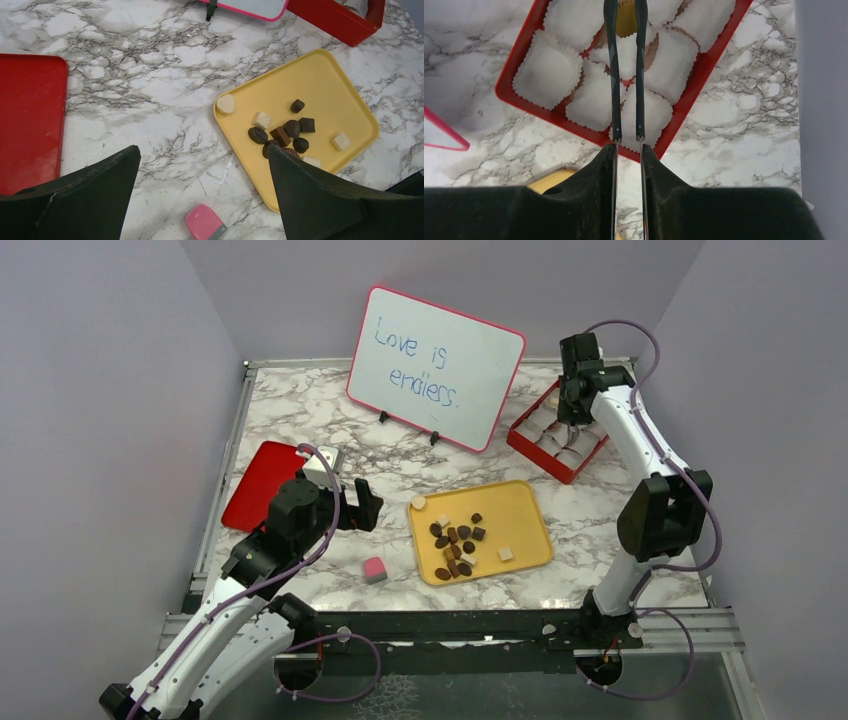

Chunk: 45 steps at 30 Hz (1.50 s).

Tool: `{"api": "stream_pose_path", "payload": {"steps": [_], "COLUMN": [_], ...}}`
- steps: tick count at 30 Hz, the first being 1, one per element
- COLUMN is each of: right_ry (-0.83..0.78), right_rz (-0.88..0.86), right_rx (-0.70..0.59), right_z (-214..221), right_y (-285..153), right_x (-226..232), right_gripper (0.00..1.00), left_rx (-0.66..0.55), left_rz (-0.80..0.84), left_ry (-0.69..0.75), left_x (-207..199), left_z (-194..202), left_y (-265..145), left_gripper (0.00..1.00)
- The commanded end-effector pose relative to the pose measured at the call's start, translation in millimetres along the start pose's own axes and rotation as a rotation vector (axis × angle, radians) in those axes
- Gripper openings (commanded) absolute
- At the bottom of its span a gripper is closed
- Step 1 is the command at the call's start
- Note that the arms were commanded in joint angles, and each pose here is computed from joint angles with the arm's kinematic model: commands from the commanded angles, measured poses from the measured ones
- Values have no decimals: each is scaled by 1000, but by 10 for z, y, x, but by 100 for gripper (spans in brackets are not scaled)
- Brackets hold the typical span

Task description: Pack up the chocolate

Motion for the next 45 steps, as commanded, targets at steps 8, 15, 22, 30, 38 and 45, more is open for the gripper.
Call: {"api": "stream_pose_path", "payload": {"steps": [8, 15, 22, 30, 38, 45], "right_ry": [98, 101, 90, 90, 91, 98], "right_rz": [34, 13, 23, 29, 38, 60], "right_rx": [-22, -6, -10, 17, 30, 34], "right_z": [-175, -133, -197, -159, -157, -185], "right_y": [500, 760, 898, 940, 926, 841], "right_x": [-347, -348, -376, -372, -393, -453], "right_gripper": [25, 25, 25, 28, 34, 37], "left_rx": [-1, -11, -11, -21, -21, -25], "left_rz": [31, 30, 29, 30, 30, 29], "left_ry": [-1, -1, -1, -2, -3, -5], "left_x": [-46, -43, -40, -40, -39, -37], "left_z": [-3, -20, -17, -35, -32, -37], "left_y": [17, 4, 5, -15, -15, -20], "left_gripper": [99, 99, 99, 99, 99, 99]}}
Point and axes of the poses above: each gripper's point midway between its finger pads, its own y axis out along the fingers, its own x axis along the line the jaws close on, z = x × y, the point moved 1 cm from there along -y, back along the fingers, and after that the axes turned 15 degrees about -y, right-handed, at the moved point
